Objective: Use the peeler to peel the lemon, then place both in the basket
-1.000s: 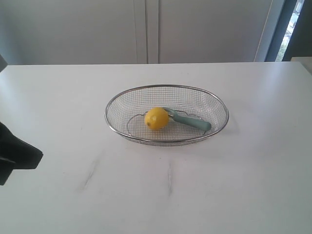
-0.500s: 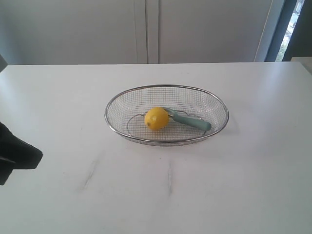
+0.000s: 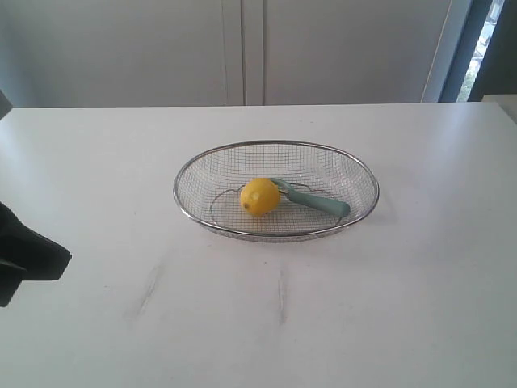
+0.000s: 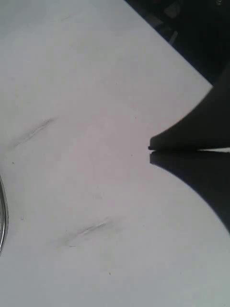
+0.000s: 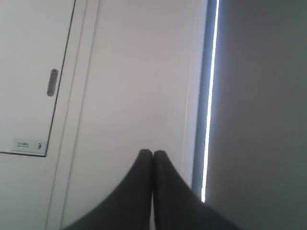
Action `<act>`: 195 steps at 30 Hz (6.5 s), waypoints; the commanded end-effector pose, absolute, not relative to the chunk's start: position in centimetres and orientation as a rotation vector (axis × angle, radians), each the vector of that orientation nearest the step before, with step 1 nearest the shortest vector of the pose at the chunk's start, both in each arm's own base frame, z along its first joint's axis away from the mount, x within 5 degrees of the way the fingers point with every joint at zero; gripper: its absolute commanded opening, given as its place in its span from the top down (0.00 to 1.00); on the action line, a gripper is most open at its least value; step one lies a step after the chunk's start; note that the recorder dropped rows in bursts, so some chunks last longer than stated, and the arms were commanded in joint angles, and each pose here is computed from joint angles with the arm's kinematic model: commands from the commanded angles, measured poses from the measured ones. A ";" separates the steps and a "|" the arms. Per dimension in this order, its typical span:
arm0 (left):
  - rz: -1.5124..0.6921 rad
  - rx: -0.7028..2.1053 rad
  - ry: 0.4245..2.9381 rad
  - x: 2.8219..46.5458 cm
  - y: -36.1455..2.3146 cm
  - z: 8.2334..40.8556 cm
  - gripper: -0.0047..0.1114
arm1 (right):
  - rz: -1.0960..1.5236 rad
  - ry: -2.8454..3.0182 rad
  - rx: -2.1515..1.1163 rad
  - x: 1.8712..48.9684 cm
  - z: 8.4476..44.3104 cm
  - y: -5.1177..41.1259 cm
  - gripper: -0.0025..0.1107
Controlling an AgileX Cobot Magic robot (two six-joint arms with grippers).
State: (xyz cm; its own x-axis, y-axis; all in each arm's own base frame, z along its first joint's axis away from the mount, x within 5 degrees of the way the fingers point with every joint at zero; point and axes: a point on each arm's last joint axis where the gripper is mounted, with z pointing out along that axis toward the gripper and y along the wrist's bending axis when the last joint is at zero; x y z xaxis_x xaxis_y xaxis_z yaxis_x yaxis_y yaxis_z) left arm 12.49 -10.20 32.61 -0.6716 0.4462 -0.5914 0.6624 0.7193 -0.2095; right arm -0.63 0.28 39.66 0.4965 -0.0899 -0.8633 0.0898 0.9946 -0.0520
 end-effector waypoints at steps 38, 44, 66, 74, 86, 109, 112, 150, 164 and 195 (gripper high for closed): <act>-0.582 0.836 2.420 12.2 -10.1 32.5 0.96 | -0.087 1.792 0.109 5.4 18.5 -0.7 0.98; -0.582 0.836 2.420 12.2 -10.1 32.5 0.96 | -0.042 1.790 0.053 5.4 18.5 -0.3 0.98; -0.581 0.838 2.419 12.2 -10.1 32.5 0.96 | 0.021 1.796 -0.026 5.4 18.5 0.2 0.98; -0.581 0.838 2.419 12.2 -10.1 32.5 0.96 | 0.021 1.796 -0.026 5.4 18.5 0.2 0.98; -0.481 0.631 2.337 11.4 -6.9 34.2 0.96 | 0.021 1.796 -0.026 5.4 18.5 0.2 0.98; -0.230 0.324 1.655 -4.9 -2.3 37.4 0.96 | 0.021 1.796 -0.026 5.4 18.5 0.2 0.98; -0.228 0.324 1.640 -5.3 -2.3 37.3 0.96 | 0.021 1.796 -0.026 5.4 18.5 0.2 0.98; -0.026 0.207 1.933 5.1 -0.9 16.5 0.96 | 0.021 1.796 -0.026 5.4 18.5 0.2 0.98; -0.020 0.199 1.896 5.2 -0.8 16.9 0.96 | 0.021 1.796 -0.026 5.4 18.5 0.2 0.98; 0.000 0.170 1.897 5.2 -0.7 16.9 0.96 | 0.021 1.796 -0.026 5.4 18.5 0.2 0.98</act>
